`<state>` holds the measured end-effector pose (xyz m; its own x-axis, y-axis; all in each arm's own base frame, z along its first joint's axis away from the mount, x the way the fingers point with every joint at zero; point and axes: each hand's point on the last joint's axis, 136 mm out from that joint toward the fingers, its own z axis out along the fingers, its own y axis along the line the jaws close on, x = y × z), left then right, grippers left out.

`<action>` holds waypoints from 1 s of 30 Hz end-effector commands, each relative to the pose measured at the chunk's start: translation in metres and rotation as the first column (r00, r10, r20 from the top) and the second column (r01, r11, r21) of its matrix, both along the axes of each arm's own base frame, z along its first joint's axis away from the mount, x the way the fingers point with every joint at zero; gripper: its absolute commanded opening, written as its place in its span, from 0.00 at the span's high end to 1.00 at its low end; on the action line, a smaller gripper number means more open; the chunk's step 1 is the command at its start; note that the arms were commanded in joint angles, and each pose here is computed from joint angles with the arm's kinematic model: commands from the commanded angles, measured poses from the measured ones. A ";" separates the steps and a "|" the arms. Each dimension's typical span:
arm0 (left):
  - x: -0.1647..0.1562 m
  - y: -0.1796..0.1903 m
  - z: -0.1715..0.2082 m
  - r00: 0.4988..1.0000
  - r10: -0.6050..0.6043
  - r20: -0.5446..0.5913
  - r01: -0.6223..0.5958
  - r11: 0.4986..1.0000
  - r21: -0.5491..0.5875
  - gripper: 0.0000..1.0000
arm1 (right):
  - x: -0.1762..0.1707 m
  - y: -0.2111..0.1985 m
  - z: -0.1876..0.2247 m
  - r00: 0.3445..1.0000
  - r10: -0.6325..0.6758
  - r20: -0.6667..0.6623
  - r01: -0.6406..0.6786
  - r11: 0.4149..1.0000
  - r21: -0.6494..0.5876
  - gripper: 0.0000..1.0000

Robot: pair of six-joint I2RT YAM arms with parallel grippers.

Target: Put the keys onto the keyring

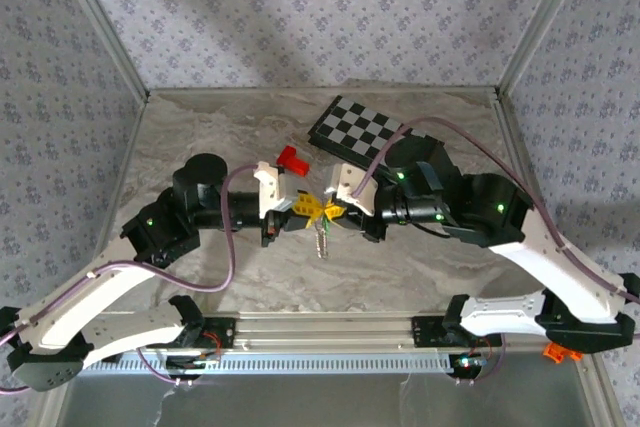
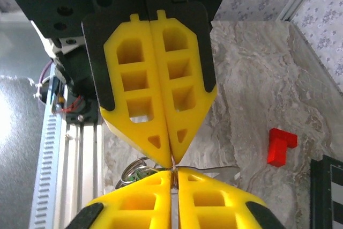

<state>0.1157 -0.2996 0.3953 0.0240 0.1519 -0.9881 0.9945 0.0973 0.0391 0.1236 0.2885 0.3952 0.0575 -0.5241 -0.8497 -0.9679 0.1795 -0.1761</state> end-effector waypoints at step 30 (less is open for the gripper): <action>-0.026 0.001 0.061 0.992 -0.114 0.052 0.124 0.953 -0.277 1.00 | -0.011 -0.006 0.043 0.997 0.049 -0.055 -0.026 0.936 0.351 0.76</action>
<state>0.1001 -0.3000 0.4393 0.0305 -0.0804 -0.9963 0.9991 0.0307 0.0281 0.1160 0.2823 0.4316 0.0078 -0.2286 -0.9735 -0.9787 0.1981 -0.0544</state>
